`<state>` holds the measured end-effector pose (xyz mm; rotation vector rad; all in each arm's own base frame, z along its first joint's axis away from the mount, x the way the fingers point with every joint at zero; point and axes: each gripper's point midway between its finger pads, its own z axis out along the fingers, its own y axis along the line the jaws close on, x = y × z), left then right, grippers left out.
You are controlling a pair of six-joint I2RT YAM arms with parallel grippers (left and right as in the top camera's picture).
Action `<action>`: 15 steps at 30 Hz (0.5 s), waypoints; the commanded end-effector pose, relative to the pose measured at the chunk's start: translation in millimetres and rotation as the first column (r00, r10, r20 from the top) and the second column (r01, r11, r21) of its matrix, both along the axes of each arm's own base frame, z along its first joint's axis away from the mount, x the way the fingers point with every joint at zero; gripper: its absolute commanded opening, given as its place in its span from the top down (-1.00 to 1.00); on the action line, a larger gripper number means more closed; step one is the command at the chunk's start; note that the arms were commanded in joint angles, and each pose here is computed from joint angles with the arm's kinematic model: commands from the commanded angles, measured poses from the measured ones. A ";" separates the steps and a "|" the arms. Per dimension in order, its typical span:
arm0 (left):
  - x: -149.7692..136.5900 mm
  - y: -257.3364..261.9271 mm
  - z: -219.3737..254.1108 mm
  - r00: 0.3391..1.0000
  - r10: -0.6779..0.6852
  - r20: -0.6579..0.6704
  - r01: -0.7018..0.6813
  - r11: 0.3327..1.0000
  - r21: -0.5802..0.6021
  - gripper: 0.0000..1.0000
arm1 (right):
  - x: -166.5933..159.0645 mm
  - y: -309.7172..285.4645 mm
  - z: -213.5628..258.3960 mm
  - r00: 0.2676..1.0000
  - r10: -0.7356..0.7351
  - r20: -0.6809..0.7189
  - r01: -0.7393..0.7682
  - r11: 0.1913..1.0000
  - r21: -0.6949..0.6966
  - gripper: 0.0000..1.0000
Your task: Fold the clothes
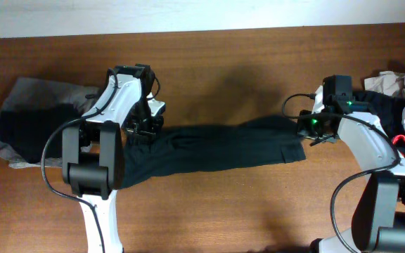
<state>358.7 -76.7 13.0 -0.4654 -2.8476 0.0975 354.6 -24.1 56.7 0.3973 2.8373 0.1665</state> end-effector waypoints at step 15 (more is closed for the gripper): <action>34.5 -5.0 55.8 0.993 0.006 0.117 -0.006 1.000 -0.005 0.83 | 15.1 10.3 -2.2 0.995 0.075 0.065 -0.079 0.995 0.053 -0.88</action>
